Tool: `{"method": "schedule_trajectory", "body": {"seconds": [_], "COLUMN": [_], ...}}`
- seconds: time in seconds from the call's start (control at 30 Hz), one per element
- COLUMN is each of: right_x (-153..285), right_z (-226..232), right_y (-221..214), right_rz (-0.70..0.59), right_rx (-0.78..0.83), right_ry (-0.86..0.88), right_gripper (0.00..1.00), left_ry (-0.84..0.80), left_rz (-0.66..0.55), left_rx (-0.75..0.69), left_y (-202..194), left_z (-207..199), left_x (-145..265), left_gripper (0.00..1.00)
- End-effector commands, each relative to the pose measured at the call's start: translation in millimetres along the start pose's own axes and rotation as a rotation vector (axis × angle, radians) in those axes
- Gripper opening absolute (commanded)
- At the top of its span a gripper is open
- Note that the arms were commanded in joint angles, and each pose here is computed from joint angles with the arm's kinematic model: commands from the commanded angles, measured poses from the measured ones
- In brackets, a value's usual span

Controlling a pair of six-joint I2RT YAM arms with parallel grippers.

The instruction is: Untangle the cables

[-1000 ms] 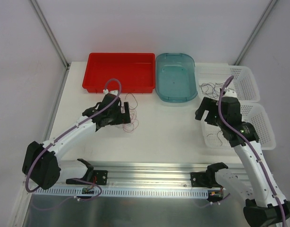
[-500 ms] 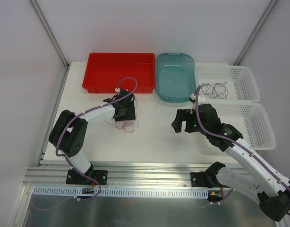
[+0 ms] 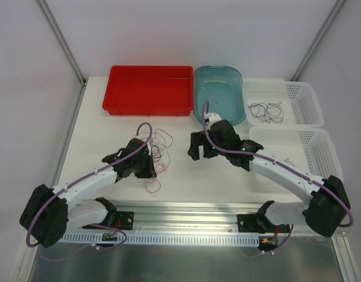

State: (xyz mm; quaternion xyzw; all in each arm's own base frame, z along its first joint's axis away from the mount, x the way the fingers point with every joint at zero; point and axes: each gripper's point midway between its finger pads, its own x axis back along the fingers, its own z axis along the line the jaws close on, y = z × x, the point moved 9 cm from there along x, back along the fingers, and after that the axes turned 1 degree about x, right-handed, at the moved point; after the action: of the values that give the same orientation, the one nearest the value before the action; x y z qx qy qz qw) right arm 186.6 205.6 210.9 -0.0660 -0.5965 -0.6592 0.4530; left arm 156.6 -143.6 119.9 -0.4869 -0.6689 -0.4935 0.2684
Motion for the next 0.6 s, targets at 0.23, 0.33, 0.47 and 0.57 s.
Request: {"method": "schedule_trajectory", "body": {"seconds": [0.23, 0.33, 0.47, 0.57], "right_x": [-75, -101, -125, -142], "right_z": [63, 76, 91, 94], "right_y": [53, 45, 37, 28], "right_rz": [-0.014, 0.062, 0.091, 0.126], "right_rx": [0.078, 0.063, 0.046, 0.029], "right_ry": [0.328, 0.384, 0.442, 0.449], "right_gripper": [0.76, 0.66, 0.54, 0.48], "left_ry": [-0.149, -0.14, -0.128, -0.123], "left_rz": [-0.009, 0.009, 0.015, 0.012], "left_rx": [0.094, 0.106, 0.104, 0.104], "left_y": [-42, -46, -45, -44], "left_z": [9, 11, 12, 12], "left_x": [20, 17, 15, 15], "left_gripper": [0.04, 0.04, 0.04, 0.04]}}
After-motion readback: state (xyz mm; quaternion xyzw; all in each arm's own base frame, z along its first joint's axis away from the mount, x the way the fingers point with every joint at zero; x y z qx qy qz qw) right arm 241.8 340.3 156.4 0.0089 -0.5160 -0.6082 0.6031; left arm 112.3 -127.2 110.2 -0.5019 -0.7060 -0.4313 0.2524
